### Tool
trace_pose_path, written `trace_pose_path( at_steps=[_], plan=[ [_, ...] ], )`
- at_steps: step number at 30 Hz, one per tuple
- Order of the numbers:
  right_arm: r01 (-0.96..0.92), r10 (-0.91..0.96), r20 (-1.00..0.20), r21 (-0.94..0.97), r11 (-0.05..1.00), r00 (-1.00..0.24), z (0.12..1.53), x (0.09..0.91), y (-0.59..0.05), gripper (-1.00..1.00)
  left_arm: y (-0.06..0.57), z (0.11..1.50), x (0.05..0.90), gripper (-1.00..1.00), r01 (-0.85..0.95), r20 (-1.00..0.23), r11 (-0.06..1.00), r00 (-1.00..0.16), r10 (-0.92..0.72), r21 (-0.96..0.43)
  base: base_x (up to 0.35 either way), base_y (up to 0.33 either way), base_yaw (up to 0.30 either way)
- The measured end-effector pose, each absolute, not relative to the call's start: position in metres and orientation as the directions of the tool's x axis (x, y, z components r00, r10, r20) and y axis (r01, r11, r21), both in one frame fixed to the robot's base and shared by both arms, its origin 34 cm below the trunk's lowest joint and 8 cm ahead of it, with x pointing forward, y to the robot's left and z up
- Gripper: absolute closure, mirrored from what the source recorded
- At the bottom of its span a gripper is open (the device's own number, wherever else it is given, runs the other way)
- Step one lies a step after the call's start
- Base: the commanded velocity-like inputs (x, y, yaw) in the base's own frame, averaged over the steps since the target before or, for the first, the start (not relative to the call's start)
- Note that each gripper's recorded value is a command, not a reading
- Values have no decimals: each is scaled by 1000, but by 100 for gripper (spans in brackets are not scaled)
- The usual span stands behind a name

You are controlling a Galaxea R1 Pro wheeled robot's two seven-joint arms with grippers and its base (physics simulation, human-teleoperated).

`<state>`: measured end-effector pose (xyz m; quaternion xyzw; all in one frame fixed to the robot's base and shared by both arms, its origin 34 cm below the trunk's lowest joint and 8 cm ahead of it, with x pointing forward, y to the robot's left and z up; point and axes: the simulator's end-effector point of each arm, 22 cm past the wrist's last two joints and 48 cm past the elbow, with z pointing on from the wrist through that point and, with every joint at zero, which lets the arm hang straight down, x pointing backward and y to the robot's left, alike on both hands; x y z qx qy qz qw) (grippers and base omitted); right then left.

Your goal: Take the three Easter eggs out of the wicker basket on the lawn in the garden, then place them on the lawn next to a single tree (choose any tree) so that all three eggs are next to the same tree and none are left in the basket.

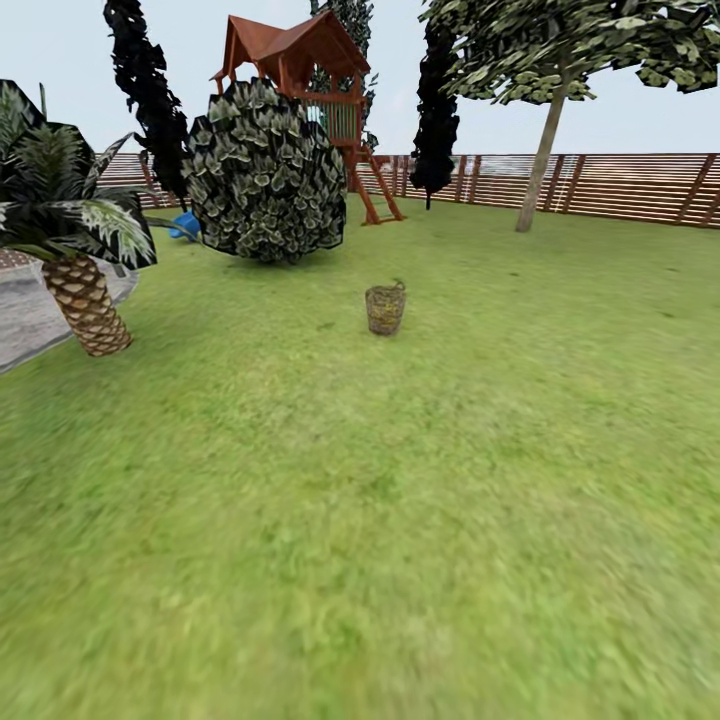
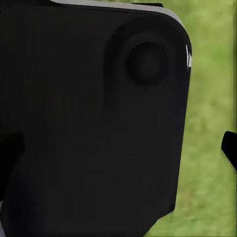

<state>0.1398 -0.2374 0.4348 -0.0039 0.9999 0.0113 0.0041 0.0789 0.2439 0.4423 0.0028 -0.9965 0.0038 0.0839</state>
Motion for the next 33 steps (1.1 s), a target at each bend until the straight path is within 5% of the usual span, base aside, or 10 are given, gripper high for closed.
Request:
trace_pose_path(
  at_steps=[33],
  plan=[
    [-9, -9, -8, 21, 1000, -1000, 435, 140, -239, -100, 243, 442, 79, -100, -5, 166, 1000, -986, -4, -9, 340, 0, -32]
  ],
)
